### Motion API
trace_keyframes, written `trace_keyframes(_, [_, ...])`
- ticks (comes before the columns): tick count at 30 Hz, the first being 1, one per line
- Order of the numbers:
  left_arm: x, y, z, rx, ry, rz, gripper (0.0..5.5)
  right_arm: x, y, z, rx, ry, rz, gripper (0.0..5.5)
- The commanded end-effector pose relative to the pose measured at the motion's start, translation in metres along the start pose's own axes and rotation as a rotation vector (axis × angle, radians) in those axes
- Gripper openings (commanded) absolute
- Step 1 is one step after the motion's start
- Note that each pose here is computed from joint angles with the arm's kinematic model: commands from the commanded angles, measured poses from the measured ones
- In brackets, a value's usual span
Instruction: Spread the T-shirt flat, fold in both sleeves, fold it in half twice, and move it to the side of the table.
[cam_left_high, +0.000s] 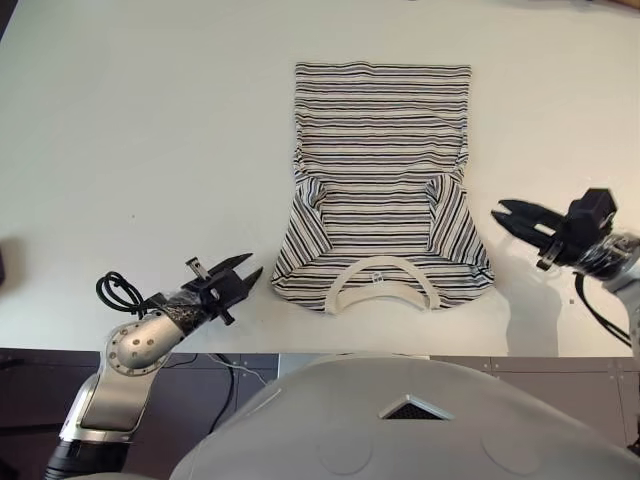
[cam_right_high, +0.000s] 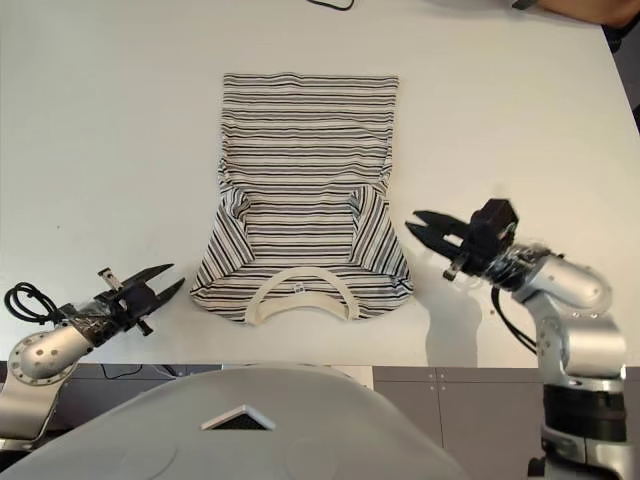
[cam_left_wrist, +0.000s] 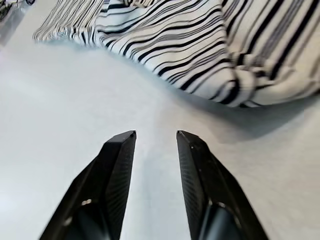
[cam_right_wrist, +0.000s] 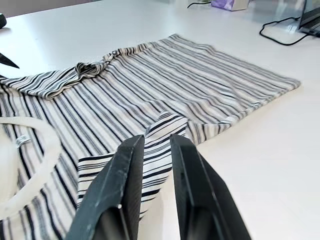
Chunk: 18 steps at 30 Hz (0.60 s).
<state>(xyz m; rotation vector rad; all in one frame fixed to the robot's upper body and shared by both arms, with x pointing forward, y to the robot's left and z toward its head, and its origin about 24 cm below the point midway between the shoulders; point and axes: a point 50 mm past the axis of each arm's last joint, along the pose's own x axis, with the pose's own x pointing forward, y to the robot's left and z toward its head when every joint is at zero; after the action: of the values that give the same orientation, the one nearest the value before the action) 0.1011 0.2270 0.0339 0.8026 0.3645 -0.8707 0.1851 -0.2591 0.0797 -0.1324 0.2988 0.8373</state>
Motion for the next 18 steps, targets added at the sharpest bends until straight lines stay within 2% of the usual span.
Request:
trace_keyframes(1, [0.000, -0.012, -0.009, 0.264, -0.014, -0.129, 1.92, -0.006, -0.020, 0.007, -0.036, 0.018, -0.050, 0.94])
trace_keyframes(5, [0.001, -0.014, -0.012, 0.414, -0.070, -0.169, 1.92, -0.006, -0.025, 0.002, -0.041, 0.039, -0.066, 0.94])
trace_keyframes(15, [0.014, -0.013, -0.007, 0.434, -0.159, -0.189, 1.92, 0.001, -0.021, -0.014, -0.037, 0.080, -0.062, 0.94])
trace_keyframes(18, [0.015, -0.016, -0.004, 0.414, -0.178, -0.224, 1.41, 0.003, -0.018, -0.018, -0.036, 0.088, -0.056, 0.94])
